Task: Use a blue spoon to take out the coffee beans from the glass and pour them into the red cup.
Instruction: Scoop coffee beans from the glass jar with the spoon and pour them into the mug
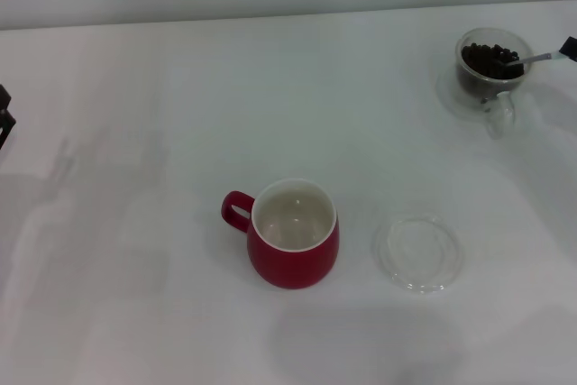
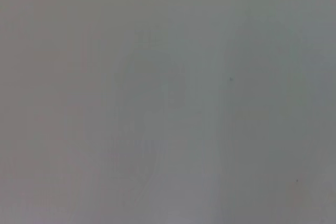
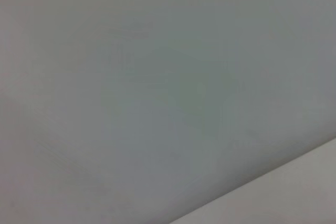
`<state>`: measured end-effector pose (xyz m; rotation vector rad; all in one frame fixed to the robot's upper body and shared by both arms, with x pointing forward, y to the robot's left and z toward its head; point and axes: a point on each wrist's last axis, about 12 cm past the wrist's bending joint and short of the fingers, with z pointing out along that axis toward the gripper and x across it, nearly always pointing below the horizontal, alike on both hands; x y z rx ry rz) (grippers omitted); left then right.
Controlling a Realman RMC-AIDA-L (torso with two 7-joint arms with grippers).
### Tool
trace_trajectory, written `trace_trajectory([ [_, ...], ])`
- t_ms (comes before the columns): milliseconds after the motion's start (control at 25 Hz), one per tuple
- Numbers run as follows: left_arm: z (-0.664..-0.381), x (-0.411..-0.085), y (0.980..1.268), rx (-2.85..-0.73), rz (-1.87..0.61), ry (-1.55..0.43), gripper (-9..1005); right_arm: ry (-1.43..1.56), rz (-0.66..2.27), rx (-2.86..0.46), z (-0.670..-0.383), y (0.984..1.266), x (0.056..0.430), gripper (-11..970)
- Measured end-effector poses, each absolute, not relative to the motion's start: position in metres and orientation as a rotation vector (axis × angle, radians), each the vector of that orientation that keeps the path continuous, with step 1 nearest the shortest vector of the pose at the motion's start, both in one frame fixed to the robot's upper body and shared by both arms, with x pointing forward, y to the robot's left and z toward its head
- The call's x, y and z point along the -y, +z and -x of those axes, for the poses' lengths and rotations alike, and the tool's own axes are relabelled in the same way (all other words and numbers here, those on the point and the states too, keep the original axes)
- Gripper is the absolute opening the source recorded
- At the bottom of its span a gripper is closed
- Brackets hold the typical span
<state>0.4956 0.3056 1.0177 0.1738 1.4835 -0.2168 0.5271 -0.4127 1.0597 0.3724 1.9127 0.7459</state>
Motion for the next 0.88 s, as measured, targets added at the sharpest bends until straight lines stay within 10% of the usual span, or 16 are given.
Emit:
trace_trajectory([
  [880,-0.4961,-0.3059,1.0167,-1.493,-0.173,-0.213,774,0.793,-0.474,-1.881,-0.5251,1.0604,0.4180,174],
])
